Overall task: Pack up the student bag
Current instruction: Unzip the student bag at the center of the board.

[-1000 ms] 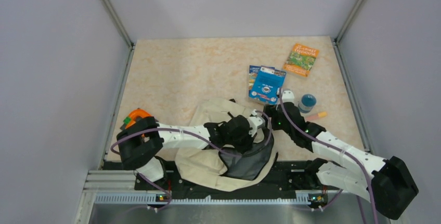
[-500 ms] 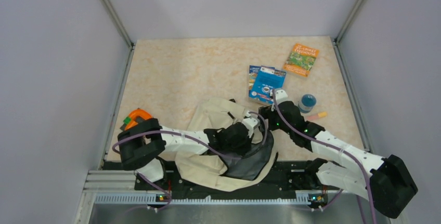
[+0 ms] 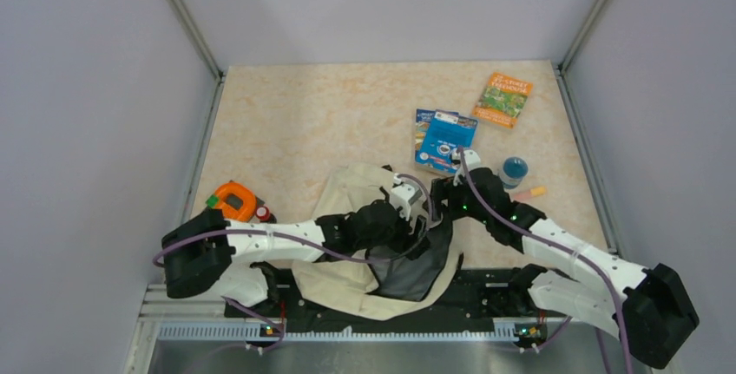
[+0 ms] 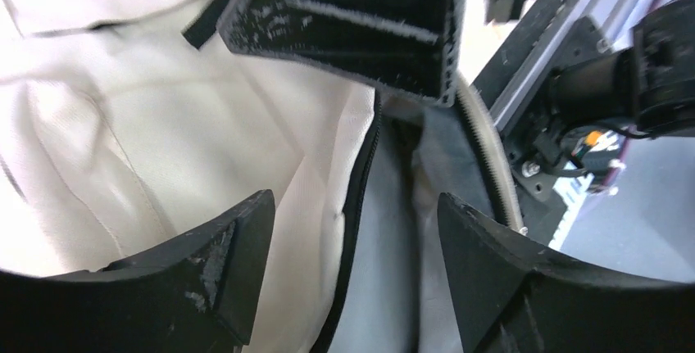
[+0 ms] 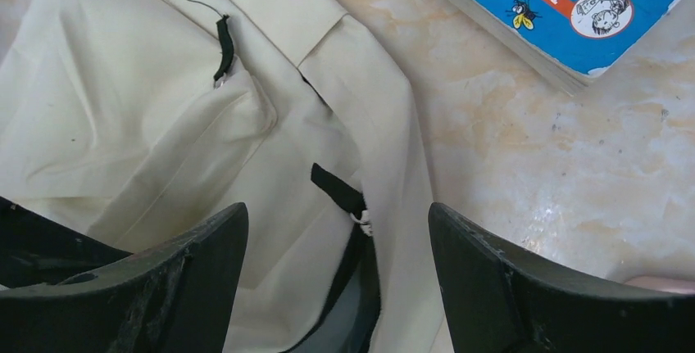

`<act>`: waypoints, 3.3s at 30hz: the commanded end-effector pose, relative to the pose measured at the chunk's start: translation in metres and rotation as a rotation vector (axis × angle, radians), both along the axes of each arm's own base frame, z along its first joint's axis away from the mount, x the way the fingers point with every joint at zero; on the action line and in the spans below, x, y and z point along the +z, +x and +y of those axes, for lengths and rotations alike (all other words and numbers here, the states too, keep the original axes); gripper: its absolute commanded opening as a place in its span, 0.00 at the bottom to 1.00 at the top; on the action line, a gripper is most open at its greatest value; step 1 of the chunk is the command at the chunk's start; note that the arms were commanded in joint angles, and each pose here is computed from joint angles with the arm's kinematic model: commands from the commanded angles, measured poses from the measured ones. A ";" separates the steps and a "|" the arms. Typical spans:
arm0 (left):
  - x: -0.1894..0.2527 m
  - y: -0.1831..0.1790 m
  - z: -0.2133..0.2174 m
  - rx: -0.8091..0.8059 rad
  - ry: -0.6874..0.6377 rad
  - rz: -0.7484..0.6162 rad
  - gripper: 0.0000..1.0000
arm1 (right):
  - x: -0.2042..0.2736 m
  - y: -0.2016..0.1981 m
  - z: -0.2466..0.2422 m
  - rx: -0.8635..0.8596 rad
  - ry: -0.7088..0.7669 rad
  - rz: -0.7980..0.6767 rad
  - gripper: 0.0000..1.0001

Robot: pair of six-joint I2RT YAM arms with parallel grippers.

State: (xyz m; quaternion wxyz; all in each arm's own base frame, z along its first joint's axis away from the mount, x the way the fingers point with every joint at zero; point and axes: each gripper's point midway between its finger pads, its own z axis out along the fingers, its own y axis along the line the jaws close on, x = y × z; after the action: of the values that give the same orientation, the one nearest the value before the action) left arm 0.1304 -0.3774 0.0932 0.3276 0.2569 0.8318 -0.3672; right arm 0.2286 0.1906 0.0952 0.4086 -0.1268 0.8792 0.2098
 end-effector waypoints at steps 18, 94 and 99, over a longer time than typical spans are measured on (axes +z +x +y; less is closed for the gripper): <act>0.059 0.090 0.006 0.105 -0.292 -0.091 0.78 | -0.039 -0.034 -0.016 -0.115 0.074 0.131 0.33; -0.006 0.214 0.081 0.466 0.379 -0.352 0.00 | -0.008 -0.024 -0.042 -0.245 0.087 0.001 0.00; -0.005 0.214 0.079 0.466 0.363 -0.347 0.00 | -0.002 -0.018 -0.037 -0.233 0.107 -0.029 0.00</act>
State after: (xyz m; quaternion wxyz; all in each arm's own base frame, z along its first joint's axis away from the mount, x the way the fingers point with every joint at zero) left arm 0.3156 -0.3322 0.0661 0.4515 0.2269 0.8518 -0.1382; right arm 0.2006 0.1545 0.0770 0.4211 -0.0086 0.8819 0.2116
